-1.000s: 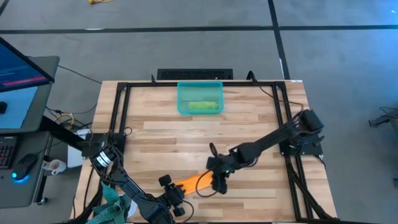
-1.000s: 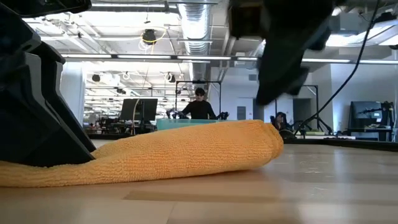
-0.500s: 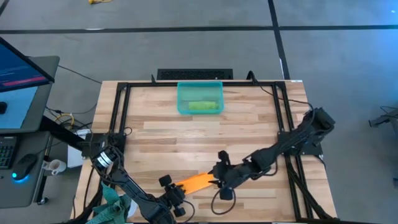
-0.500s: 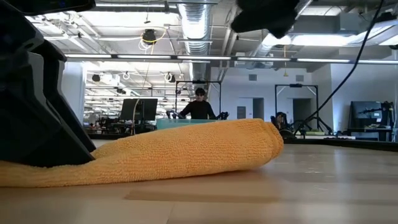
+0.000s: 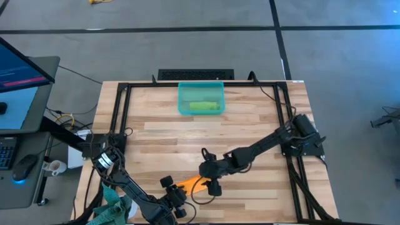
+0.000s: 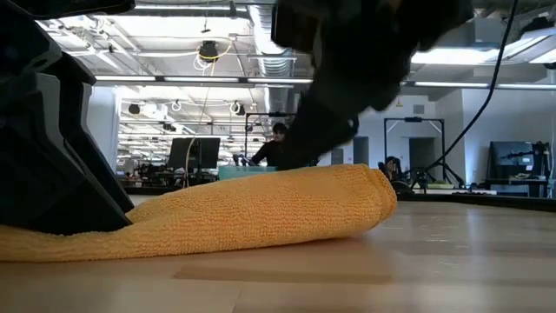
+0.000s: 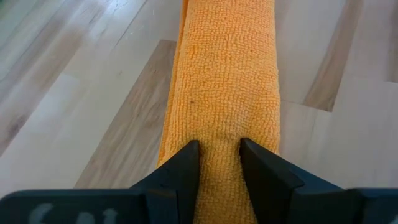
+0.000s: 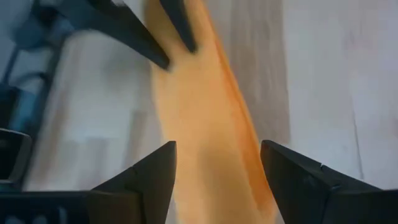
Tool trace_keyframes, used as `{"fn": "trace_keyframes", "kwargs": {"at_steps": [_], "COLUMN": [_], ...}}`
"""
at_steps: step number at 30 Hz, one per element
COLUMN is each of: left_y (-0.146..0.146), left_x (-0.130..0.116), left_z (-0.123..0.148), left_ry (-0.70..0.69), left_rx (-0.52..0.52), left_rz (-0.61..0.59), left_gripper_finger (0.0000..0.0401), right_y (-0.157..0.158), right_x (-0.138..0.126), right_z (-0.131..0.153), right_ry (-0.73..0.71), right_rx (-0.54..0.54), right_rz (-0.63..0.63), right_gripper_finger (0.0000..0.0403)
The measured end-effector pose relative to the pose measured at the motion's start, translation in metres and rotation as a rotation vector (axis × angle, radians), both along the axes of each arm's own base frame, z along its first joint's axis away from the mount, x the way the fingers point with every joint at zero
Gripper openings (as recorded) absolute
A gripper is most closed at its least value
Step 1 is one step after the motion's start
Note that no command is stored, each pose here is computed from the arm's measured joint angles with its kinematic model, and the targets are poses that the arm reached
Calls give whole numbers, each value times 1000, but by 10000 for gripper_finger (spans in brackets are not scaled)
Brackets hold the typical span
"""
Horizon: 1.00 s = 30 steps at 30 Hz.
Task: Roll microfiber towels into tight, uniform cylinder then place into a basket
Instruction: Roll the orange towel
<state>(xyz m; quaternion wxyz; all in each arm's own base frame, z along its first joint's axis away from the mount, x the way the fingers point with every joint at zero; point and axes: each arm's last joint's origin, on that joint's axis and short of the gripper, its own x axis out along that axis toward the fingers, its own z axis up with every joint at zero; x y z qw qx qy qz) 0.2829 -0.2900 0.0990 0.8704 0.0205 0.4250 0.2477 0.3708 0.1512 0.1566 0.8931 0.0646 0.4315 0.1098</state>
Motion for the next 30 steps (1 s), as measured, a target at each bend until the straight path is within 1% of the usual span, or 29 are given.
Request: {"fn": "trace_keyframes", "kwargs": {"at_steps": [2, 6, 10, 12, 16, 19, 21, 23, 27, 30], "left_y": [0, 0, 0, 0, 1, 1, 1, 1, 2, 3], "left_x": [0, 0, 0, 0, 1, 1, 1, 1, 0, 0], "left_z": [0, 0, 0, 0, 0, 0, 0, 0, 2, 9], "left_ry": [0, 1, 2, 1, 4, 5, 5, 6, -2, -5], "left_rx": [0, 0, 1, 1, -5, -4, -4, -4, 1, -17], "left_rz": [0, 1, 1, 2, 9, 9, 9, 9, 14, 21], "left_gripper_finger": [113, 113, 113, 113, 113, 113, 113, 113, 113, 113], "right_y": [-4, -7, -7, -10, -9, -7, -7, -6, -7, -7], "right_x": [4, 13, 15, 13, 14, 14, 13, 12, 11, 11], "right_z": [-7, -17, -25, -32, -37, -42, -43, -44, -45, -46], "right_ry": [33, 90, 133, 178, 223, 260, 277, 286, 299, 304], "right_rx": [4, 101, 136, 133, 191, 240, 260, 270, 273, 274], "right_rz": [0, 61, 34, 24, 24, 46, 62, 68, 70, 68], "right_gripper_finger": [258, 258, 258, 258, 257, 246, 228, 201, 126, 64]}}
